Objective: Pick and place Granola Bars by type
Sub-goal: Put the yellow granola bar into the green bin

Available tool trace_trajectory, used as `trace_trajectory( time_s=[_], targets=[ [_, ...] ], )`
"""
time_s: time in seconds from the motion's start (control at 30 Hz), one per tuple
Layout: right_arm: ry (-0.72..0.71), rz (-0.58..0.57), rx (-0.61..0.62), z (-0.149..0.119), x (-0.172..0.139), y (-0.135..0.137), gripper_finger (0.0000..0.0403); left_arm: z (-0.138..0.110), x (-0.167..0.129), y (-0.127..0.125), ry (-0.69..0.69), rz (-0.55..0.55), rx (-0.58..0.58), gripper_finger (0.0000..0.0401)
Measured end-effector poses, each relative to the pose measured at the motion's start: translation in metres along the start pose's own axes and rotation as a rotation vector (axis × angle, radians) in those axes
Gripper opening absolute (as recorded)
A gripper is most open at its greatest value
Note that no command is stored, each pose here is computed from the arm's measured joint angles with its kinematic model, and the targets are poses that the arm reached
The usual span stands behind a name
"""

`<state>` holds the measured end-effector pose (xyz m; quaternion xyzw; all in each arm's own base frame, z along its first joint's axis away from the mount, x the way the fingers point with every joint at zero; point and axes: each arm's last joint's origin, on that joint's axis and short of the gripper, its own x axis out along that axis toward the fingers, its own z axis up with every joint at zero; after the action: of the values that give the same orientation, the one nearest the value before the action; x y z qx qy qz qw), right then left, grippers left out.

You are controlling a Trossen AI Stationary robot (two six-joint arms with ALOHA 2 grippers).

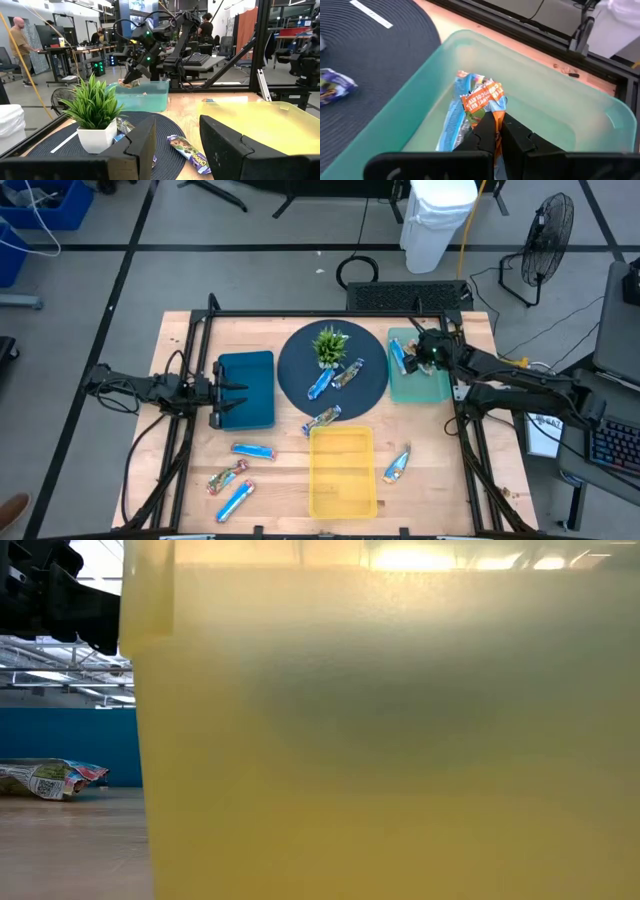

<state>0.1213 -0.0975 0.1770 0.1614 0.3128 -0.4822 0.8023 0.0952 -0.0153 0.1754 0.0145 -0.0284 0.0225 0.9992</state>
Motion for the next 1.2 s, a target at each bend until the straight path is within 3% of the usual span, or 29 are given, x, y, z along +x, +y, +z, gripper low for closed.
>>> trace_trajectory(
  time_s=[1.2],
  targets=[
    [-0.067,0.002,0.033,-0.012,0.011,-0.003,0.0008,0.000,0.000,0.000,0.001,0.000,0.000,0.0159]
  ],
)
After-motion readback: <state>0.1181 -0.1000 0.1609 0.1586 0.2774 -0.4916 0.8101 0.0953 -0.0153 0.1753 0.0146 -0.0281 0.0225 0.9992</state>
